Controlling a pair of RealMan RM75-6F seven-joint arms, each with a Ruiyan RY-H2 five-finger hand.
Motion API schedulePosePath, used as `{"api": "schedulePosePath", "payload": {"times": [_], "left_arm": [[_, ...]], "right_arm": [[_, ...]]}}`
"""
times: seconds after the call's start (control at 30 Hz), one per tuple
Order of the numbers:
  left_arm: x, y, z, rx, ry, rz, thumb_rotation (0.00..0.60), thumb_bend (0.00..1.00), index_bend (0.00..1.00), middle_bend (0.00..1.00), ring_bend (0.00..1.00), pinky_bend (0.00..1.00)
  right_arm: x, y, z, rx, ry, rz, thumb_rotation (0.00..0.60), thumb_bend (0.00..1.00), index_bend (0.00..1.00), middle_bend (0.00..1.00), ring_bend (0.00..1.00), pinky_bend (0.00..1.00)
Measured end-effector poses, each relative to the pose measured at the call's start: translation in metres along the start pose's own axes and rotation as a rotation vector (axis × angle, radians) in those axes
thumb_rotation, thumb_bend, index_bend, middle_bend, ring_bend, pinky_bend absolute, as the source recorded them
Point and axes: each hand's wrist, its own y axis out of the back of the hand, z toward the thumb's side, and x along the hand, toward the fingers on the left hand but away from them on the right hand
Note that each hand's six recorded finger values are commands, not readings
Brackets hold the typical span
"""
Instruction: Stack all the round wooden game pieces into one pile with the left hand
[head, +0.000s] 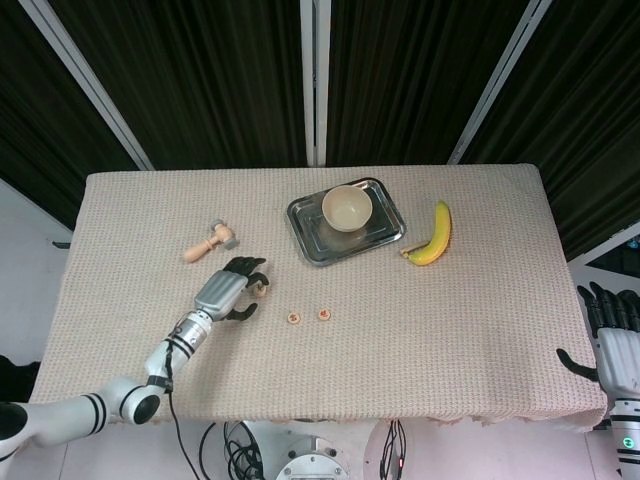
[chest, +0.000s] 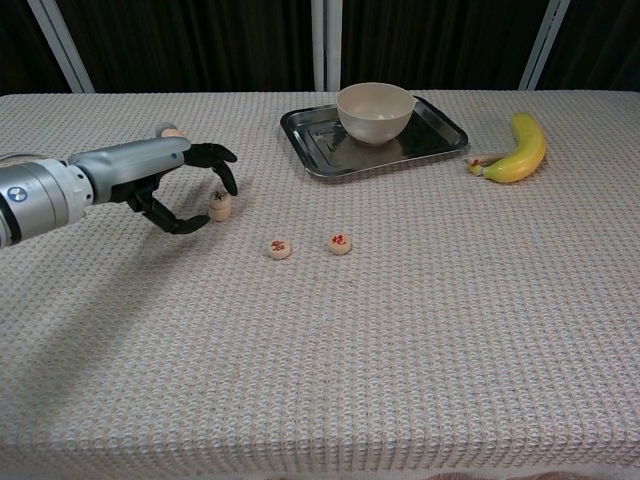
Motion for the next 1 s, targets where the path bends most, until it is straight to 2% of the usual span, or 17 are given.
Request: {"api": "schedulePosePath", "payload": {"times": [0.3,1.0], "left_arm": [[0.0016,0.0052,-0.0001,-0.017,0.003,0.022,0.600,0.41,0.29,0.03,0.00,0.00],[-0.0005,-0.0008,-0.0068,-0.025,0.025,-0.006,0.600,0.41,0.31,0.03,0.00,0.00]], "right_arm": [[0.0001,0.0001,-0.0011,0.000,-0.002,0.000,0.600,0.13,0.00,0.00,0.00,0.00],[-0.0003,-0.0017,-0.0011,0.002,-0.005,0.004,0.600,0.13,0.00,0.00,0.00,0.00]]}}
